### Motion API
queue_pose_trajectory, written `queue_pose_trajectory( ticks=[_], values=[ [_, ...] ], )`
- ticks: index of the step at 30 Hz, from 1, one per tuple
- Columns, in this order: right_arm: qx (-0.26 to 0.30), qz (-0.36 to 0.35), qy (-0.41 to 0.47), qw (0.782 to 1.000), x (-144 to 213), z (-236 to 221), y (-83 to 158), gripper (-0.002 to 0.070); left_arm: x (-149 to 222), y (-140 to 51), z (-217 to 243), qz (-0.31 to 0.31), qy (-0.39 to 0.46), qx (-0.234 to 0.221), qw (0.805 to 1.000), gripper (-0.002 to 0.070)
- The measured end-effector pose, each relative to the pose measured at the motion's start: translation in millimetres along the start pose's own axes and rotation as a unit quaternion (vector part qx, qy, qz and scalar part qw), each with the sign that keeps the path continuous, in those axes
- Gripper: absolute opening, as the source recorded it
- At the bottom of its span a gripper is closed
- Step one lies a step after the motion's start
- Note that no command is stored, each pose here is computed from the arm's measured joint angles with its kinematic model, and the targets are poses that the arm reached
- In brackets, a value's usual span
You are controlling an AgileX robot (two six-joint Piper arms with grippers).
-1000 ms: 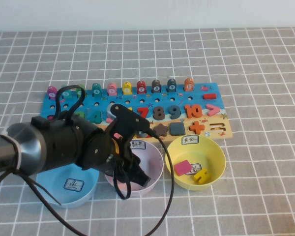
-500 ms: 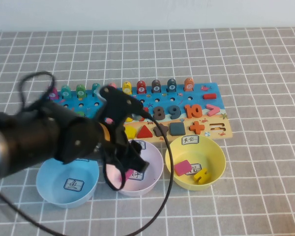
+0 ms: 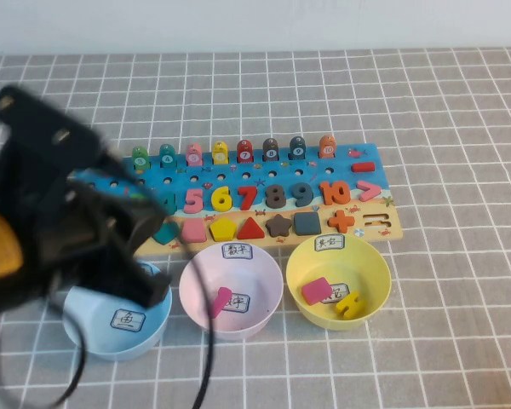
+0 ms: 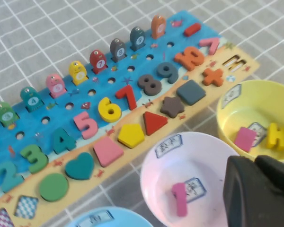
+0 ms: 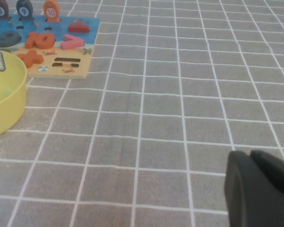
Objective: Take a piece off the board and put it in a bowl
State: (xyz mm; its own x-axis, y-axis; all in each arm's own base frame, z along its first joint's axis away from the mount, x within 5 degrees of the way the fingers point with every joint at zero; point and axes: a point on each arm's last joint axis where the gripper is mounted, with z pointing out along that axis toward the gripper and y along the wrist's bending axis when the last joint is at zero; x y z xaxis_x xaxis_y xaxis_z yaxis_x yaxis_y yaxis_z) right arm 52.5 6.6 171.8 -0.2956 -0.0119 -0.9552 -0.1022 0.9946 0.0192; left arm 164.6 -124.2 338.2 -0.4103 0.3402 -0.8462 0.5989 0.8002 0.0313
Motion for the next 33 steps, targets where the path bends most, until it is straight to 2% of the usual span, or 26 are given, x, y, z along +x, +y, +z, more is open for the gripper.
queue_pose_trajectory(
  ticks=[7,13,18,24,29,33],
  values=[
    [0.000,0.000,0.000,1.000,0.0,0.0,0.0,-0.0017,58.6,-2.9,-30.6,-0.037,-0.093,0.018,0.995,0.0000],
    [0.000,0.000,0.000,1.000,0.0,0.0,0.0,-0.0017,97.1,-3.6,-34.8,-0.042,-0.106,0.020,0.993,0.0000],
    [0.000,0.000,0.000,1.000,0.0,0.0,0.0,-0.0017,100.6,-3.7,-34.8,-0.038,-0.108,0.019,0.993,0.0000],
    [0.000,0.000,0.000,1.000,0.0,0.0,0.0,-0.0017,98.1,-2.8,-35.4,0.010,-0.123,0.009,0.992,0.0000],
    [0.000,0.000,0.000,1.000,0.0,0.0,0.0,-0.0017,106.1,-3.0,-37.2,0.053,-0.188,-0.001,0.981,0.0000],
    [0.000,0.000,0.000,1.000,0.0,0.0,0.0,-0.0017,128.5,3.3,-43.2,0.050,-0.258,-0.039,0.964,0.0000]
  ],
)
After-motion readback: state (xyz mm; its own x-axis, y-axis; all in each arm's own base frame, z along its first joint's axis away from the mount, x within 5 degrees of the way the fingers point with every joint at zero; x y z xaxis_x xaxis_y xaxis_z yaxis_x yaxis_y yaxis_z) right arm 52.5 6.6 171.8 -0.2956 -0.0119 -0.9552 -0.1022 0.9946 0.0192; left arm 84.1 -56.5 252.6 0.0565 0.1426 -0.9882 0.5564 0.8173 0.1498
